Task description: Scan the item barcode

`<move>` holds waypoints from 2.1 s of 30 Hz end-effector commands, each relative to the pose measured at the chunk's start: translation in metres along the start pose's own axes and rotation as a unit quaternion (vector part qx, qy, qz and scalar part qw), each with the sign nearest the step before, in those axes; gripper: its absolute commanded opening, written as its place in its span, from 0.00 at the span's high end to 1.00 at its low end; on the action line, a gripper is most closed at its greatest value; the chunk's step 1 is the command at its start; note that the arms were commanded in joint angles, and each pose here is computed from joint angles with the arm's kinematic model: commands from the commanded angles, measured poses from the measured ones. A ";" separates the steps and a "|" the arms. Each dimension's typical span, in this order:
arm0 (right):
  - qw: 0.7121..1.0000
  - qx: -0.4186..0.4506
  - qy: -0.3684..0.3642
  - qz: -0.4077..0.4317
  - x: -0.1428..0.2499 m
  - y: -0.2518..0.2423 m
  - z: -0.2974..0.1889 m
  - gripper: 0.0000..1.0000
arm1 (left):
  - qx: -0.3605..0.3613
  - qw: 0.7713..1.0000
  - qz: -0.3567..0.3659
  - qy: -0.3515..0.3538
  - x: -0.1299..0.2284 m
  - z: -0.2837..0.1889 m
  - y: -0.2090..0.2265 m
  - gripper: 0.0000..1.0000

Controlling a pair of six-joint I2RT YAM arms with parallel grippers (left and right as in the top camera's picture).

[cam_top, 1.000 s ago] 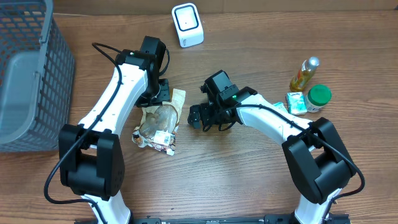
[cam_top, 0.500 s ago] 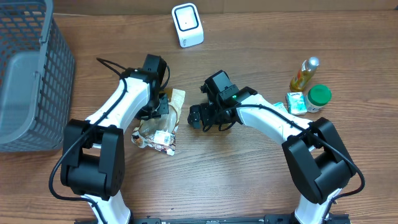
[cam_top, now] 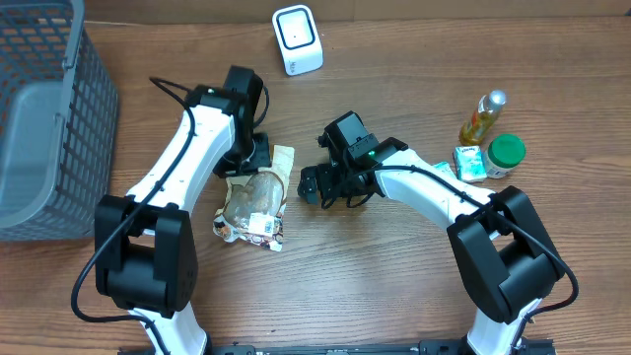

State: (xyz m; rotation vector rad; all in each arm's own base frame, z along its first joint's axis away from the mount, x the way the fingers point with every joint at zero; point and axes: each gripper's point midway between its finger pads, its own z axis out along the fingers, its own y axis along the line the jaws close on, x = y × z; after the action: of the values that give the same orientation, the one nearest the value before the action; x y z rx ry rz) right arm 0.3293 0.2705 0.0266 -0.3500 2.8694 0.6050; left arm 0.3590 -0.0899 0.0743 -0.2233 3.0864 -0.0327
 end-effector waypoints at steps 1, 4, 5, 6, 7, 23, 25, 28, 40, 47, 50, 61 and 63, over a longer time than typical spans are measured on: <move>1.000 0.003 0.000 0.002 0.001 -0.001 0.000 0.00 | -0.043 0.999 0.000 -0.026 -0.010 -0.010 0.012 0.95; 1.000 0.004 0.002 0.003 0.002 -0.002 0.000 0.00 | -0.100 0.994 -0.021 -0.037 -0.011 -0.010 0.033 0.93; 1.000 0.004 0.002 0.003 0.002 -0.002 0.000 0.00 | -0.113 0.993 -0.020 -0.037 -0.009 -0.009 0.039 0.92; 1.000 0.004 0.002 0.003 0.002 -0.002 0.000 0.00 | -0.116 0.992 -0.021 -0.036 -0.009 -0.008 0.040 0.92; 1.000 0.004 0.002 0.003 0.002 -0.002 0.000 0.00 | -0.119 0.992 -0.021 -0.033 -0.007 -0.006 0.042 0.92; 1.000 0.004 0.002 0.003 0.002 -0.002 0.000 0.00 | -0.113 0.993 -0.021 -0.030 0.005 0.032 0.045 0.91; 1.000 0.004 0.001 0.002 0.002 -0.002 0.000 0.00 | -0.095 0.995 -0.021 -0.024 0.006 0.034 0.038 0.90; 1.000 0.004 0.000 0.002 0.001 -0.002 0.000 0.00 | -0.069 0.997 -0.018 -0.018 0.007 0.035 0.029 0.89; 1.000 0.004 0.003 0.003 0.002 -0.002 0.000 0.00 | -0.027 1.000 -0.008 -0.006 0.013 0.037 0.007 0.86; 1.000 0.012 0.011 0.019 0.005 -0.012 -0.003 0.00 | -0.002 1.000 0.019 0.004 0.020 0.038 -0.009 0.85; 0.998 0.016 0.010 0.052 0.002 -0.023 -0.006 0.00 | -0.001 1.000 0.027 0.003 0.022 0.038 -0.015 0.85; 0.994 0.013 0.020 0.110 -0.001 -0.058 -0.018 0.00 | 0.031 0.997 0.069 0.006 0.034 0.037 -0.049 0.85; 0.993 0.015 0.020 0.115 -0.002 -0.061 -0.019 0.00 | 0.050 0.996 0.078 0.013 0.040 0.037 -0.061 0.87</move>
State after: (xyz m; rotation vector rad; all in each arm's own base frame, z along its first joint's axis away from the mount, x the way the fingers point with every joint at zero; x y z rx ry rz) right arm 0.3449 0.2098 0.0204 -0.0444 2.9754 0.5773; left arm 0.3374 -0.1359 0.0360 -0.0610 3.0920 -0.0823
